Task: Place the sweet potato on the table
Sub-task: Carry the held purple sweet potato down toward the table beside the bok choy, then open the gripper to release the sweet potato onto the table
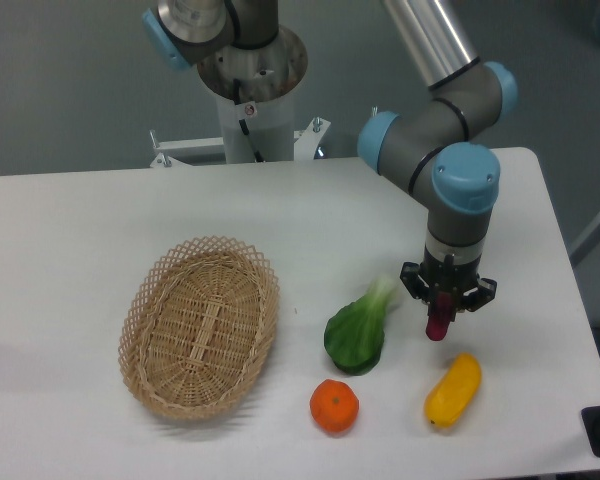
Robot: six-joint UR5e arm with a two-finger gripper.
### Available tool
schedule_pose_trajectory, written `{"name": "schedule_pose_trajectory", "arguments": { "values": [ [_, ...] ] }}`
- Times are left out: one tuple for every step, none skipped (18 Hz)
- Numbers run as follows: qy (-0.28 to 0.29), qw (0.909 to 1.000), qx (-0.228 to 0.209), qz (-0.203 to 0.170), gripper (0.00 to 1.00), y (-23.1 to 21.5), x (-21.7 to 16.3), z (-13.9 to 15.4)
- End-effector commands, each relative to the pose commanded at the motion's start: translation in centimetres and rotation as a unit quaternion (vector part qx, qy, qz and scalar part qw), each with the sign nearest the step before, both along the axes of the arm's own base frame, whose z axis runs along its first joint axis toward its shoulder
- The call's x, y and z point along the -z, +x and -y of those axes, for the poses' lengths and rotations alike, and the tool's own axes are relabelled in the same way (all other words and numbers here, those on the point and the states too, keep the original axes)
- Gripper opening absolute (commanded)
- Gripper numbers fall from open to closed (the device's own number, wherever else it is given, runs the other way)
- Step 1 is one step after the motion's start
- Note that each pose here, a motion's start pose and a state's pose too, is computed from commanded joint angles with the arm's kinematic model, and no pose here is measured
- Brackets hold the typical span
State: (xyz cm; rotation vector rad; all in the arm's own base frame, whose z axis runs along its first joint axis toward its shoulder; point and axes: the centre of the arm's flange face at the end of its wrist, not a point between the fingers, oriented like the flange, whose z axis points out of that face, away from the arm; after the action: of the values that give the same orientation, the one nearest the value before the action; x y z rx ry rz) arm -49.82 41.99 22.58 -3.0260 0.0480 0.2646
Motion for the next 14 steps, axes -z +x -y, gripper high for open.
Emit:
{"name": "schedule_pose_trajectory", "arguments": {
  "values": [
    [-0.004,0.9998,0.02,0.001,0.24,0.4,0.4,-0.4],
    [-0.008,0.9994,0.032,0.002,0.24,0.6,0.7,-0.2],
    [-0.011,0.9992,0.039,0.005,0.24,0.8,1.0,-0.1],
    [-0.011,0.999,0.042,0.006,0.25,0.9,1.2,-0.2],
    [-0.012,0.999,0.044,0.006,0.27,1.0,1.3,-0.3],
    [-0.012,0.9989,0.045,0.007,0.27,1.2,1.4,-0.5],
    [-0.012,0.9988,0.047,0.007,0.28,1.2,1.4,-0.6],
    [-0.012,0.9988,0.048,0.007,0.28,1.3,1.6,-0.6],
    [-0.012,0.9987,0.048,0.006,0.28,1.3,1.7,-0.7],
    [-0.012,0.9987,0.048,0.007,0.32,1.2,1.8,-0.8],
    [-0.012,0.9987,0.048,0.006,0.4,1.2,1.7,-0.8],
    [-0.011,0.9988,0.048,0.004,0.57,1.1,1.5,-0.8],
    [-0.009,0.9988,0.048,0.001,0.84,1.0,1.1,-0.9],
    [-0.008,0.9988,0.049,-0.002,1.0,0.9,0.8,-1.0]
  ]
}}
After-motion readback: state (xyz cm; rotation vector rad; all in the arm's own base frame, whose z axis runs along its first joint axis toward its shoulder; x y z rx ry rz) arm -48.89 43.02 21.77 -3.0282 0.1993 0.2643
